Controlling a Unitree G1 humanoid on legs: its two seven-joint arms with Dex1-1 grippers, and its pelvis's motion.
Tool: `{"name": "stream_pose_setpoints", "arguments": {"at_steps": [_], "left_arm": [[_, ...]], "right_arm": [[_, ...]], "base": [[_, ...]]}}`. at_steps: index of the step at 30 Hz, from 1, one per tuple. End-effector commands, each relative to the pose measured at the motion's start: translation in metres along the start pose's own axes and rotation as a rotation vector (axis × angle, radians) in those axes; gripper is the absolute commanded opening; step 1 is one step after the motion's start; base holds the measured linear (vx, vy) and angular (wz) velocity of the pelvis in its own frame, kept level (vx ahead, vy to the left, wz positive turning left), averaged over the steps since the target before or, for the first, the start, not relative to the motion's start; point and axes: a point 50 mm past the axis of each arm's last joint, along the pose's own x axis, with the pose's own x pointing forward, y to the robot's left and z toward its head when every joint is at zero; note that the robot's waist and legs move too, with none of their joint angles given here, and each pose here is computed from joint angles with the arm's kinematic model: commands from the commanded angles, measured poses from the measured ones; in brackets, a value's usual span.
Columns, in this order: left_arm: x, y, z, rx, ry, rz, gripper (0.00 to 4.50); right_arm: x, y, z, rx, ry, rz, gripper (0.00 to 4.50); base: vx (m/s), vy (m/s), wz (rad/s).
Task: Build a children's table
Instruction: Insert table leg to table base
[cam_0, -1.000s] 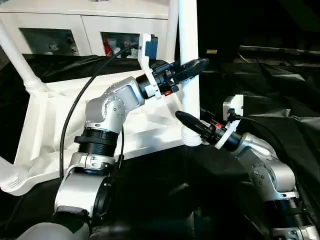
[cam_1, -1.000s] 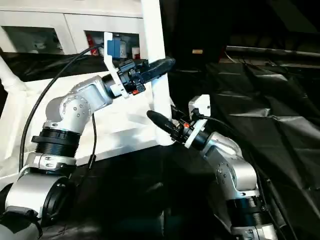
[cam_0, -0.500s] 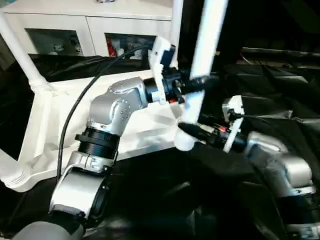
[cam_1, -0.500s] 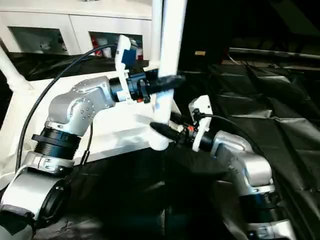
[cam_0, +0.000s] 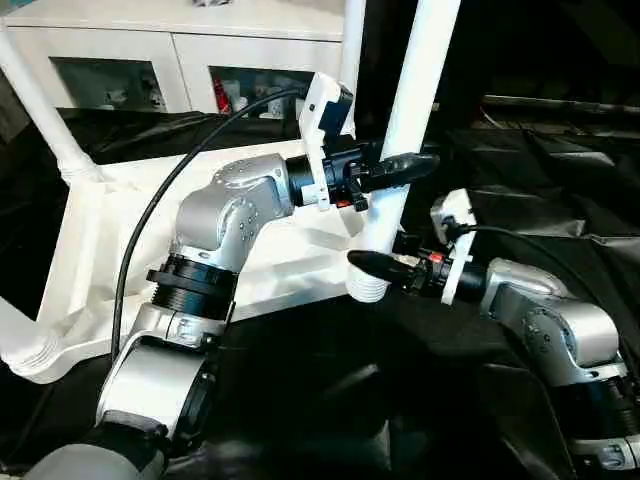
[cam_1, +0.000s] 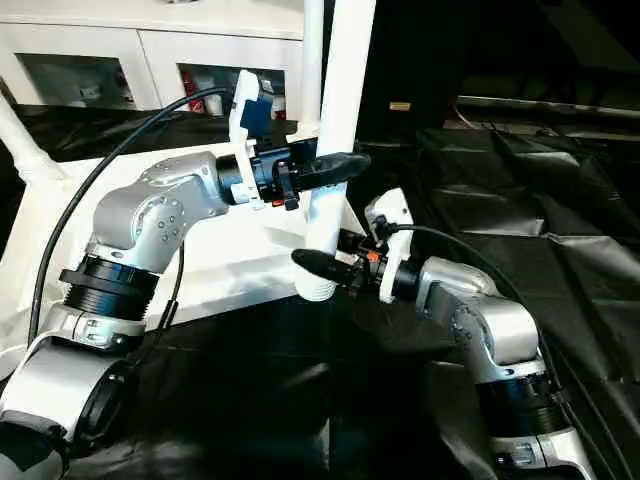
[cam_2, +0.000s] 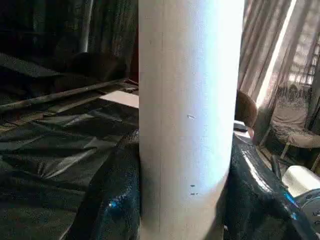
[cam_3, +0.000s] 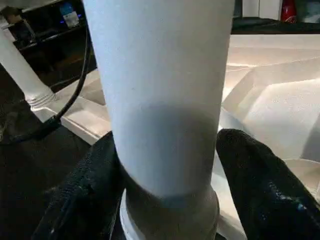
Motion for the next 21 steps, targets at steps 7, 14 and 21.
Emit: {"name": "stream_pose_setpoints", "arguments": {"at_steps": [7, 14, 21], "left_arm": [[0.0038, -0.0090, 0.0042, 0.012, -0.005, -0.058, 1.81], [0.0039, -0.0110, 0.0019, 0.006, 0.008, -0.078, 1.81], [0.0037, -0.0118, 0.0012, 0.024, 0.025, -0.085, 1.80]], "right_arm": [[0.0047, -0.0028, 0.0047, 0.001, -0.009, -0.003, 2.67], [0.0069, -0.0037, 0.0047, -0.002, -0.013, -0.003, 2.30], [0.0054, -0.0022, 0.0037, -0.008, -0.008, 0.008, 1.99]], "base": [[0.000, 0.000, 0.00], [0.000, 0.000, 0.00], [0.000, 0.000, 0.00]]}}
